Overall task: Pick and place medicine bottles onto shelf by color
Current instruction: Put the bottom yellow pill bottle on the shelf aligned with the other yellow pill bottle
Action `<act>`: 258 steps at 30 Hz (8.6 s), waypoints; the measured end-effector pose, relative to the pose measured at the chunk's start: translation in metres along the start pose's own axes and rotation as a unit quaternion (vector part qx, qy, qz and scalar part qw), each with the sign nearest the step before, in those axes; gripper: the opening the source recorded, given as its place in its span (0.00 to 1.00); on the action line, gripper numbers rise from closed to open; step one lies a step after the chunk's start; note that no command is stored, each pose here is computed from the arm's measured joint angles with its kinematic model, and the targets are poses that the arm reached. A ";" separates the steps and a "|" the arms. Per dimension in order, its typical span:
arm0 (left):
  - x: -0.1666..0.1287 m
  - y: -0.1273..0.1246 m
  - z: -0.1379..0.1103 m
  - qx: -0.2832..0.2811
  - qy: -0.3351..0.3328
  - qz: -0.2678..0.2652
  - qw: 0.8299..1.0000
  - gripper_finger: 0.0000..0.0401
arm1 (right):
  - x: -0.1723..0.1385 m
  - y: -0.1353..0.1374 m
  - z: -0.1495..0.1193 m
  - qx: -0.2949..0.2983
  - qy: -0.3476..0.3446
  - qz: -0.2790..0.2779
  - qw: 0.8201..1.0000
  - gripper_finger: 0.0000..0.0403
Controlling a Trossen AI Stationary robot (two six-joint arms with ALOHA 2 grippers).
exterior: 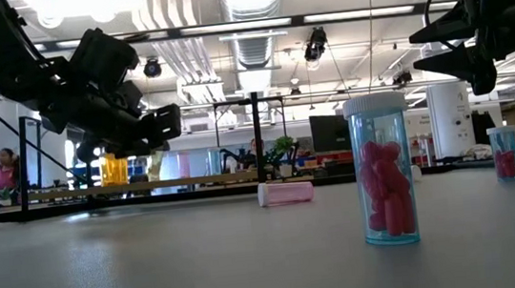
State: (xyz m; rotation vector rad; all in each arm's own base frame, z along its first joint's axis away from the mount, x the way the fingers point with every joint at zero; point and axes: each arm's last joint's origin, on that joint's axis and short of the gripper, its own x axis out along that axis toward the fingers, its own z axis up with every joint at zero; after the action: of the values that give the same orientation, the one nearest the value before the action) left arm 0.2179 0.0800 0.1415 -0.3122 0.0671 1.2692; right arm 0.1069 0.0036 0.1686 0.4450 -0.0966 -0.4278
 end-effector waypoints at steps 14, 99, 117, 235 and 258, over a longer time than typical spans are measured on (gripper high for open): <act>0.000 -0.001 0.000 -0.001 0.006 -0.011 1.000 0.29 | 0.000 0.000 0.000 0.000 0.000 0.000 1.000 0.59; 0.015 -0.015 -0.028 0.031 -0.065 -0.115 0.991 0.31 | 0.000 0.000 0.000 0.000 0.000 0.000 1.000 0.59; 0.015 -0.016 -0.027 0.041 -0.068 -0.121 0.989 0.31 | 0.000 0.000 0.000 0.000 0.000 0.000 1.000 0.59; 0.048 0.015 -0.018 -0.023 -0.105 0.137 0.985 0.38 | 0.000 0.000 0.000 0.000 0.000 0.000 1.000 0.59; 0.034 0.009 -0.021 0.010 -0.106 0.141 0.984 0.43 | 0.000 0.000 0.000 0.000 0.000 0.000 1.000 0.59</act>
State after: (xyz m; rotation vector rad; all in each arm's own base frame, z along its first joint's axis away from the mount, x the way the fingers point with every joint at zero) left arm 0.2226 0.1080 0.1120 -0.1508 -0.0611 1.5748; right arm 0.1068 0.0036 0.1687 0.4451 -0.0969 -0.4277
